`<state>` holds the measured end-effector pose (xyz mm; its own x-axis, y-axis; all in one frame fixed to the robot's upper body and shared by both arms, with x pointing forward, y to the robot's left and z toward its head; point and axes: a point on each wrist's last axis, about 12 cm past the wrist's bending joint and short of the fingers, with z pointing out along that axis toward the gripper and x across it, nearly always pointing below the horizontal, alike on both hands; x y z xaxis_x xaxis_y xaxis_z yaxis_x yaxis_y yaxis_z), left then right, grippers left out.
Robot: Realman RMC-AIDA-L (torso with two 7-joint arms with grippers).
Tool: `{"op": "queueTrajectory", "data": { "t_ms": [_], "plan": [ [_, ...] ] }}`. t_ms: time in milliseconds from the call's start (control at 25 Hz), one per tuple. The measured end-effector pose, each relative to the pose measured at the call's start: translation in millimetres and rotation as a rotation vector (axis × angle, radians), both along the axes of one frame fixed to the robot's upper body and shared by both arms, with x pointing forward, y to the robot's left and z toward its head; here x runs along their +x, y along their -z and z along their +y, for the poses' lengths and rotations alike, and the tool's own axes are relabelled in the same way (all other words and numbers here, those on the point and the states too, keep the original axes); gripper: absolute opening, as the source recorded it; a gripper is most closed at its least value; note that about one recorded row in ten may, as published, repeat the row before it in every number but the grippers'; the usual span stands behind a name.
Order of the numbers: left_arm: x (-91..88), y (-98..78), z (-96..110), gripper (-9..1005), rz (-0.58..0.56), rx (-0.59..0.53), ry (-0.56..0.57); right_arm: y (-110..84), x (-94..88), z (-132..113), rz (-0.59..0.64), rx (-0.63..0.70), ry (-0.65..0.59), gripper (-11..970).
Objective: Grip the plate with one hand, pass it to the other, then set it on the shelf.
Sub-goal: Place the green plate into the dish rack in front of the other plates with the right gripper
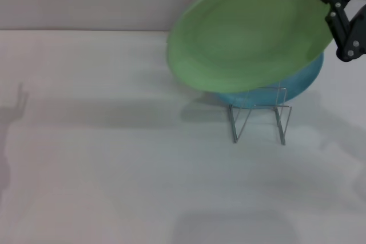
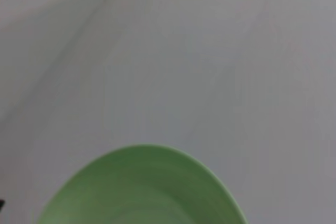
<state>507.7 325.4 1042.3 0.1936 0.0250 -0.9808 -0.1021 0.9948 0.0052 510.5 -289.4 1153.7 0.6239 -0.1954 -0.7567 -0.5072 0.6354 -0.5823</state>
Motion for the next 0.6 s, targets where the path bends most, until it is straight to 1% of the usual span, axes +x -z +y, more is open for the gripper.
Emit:
{"op": "queueTrajectory", "data": {
  "t_ms": [80,200,600],
  "plan": [
    [-0.8,2.0,0.5,791,0.011,0.006,0.002,0.7,-0.1,-5.6,-0.021,-0.030,0.031,39],
    [-1.8,4.7,1.5,791,0.024,0.011,0.001,1.0,0.1,-9.4,-0.024,-0.039,0.047,38],
    [-2.7,10.0,-0.5,792,0.059,0.015,0.012,6.7,-1.7,-20.4,-0.010,-0.076,0.088,37]
  ]
}}
